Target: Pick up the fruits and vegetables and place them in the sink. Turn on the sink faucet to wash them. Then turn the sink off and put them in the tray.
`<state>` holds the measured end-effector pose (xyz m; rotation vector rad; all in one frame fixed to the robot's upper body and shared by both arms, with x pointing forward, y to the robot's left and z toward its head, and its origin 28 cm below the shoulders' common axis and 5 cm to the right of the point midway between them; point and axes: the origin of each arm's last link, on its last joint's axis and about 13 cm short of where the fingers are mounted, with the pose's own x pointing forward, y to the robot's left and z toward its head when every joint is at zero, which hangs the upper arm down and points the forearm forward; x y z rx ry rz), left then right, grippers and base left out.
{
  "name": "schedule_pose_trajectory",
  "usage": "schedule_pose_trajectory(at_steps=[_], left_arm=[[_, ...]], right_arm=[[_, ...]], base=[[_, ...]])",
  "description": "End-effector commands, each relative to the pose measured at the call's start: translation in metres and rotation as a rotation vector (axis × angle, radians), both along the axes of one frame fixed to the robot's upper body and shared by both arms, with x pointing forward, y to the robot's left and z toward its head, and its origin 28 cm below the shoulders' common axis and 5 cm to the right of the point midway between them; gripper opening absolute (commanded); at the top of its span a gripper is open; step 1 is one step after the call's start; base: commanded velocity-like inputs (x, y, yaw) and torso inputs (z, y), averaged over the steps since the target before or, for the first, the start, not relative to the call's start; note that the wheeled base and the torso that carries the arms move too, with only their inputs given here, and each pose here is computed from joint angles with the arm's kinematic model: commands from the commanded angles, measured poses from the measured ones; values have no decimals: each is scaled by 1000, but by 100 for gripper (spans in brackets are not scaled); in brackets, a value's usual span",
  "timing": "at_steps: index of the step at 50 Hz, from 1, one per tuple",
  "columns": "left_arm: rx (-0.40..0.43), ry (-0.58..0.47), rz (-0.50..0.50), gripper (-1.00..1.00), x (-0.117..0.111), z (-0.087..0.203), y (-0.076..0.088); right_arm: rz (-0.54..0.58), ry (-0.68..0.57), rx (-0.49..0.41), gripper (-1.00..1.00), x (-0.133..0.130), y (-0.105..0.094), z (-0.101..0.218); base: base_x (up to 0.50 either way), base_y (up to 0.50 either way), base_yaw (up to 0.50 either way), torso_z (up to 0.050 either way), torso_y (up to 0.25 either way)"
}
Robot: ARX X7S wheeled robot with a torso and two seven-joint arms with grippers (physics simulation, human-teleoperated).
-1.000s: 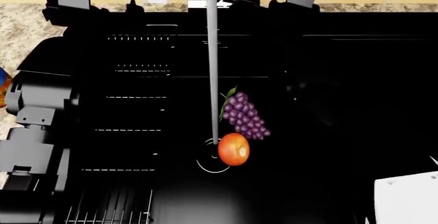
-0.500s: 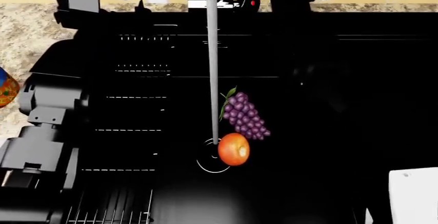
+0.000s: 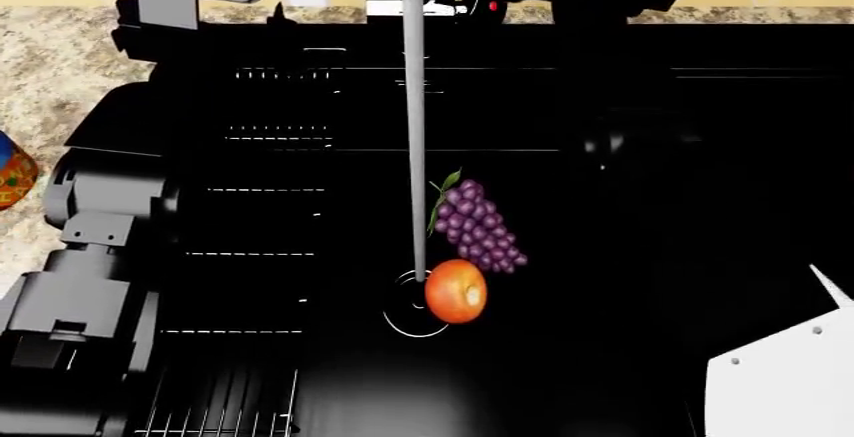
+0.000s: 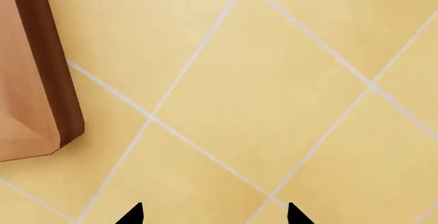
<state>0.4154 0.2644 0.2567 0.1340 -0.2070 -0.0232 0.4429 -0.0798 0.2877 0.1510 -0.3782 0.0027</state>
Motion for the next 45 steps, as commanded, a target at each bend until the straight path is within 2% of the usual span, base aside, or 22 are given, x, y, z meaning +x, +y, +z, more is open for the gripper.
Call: schedule_pose_trajectory(at_steps=[1,7,25,35,45], left_arm=[[-10,-2,6,100,0,0,1],[-2,-3,7,100,1,0,0],[-10,10,19,100,-1,-3,0],[-5,5,17,100,0,-1,0],[-3,2,23,100,-2,-1,4]], right_arm=[[-58,28,-25,100,1,-17,-11],[-87,46,-27,100,1,-26,-18],[-138,117,-55,100,-1,-43,-41],[-106,170,-83,100,-2,-35,-57],[-67,150,-106,100,-1,-23,-49]], base=[[0,0,0,0,0],[0,0,0,-8,136],[0,0,0,0,0],[0,0,0,0,0],[0,0,0,0,0]])
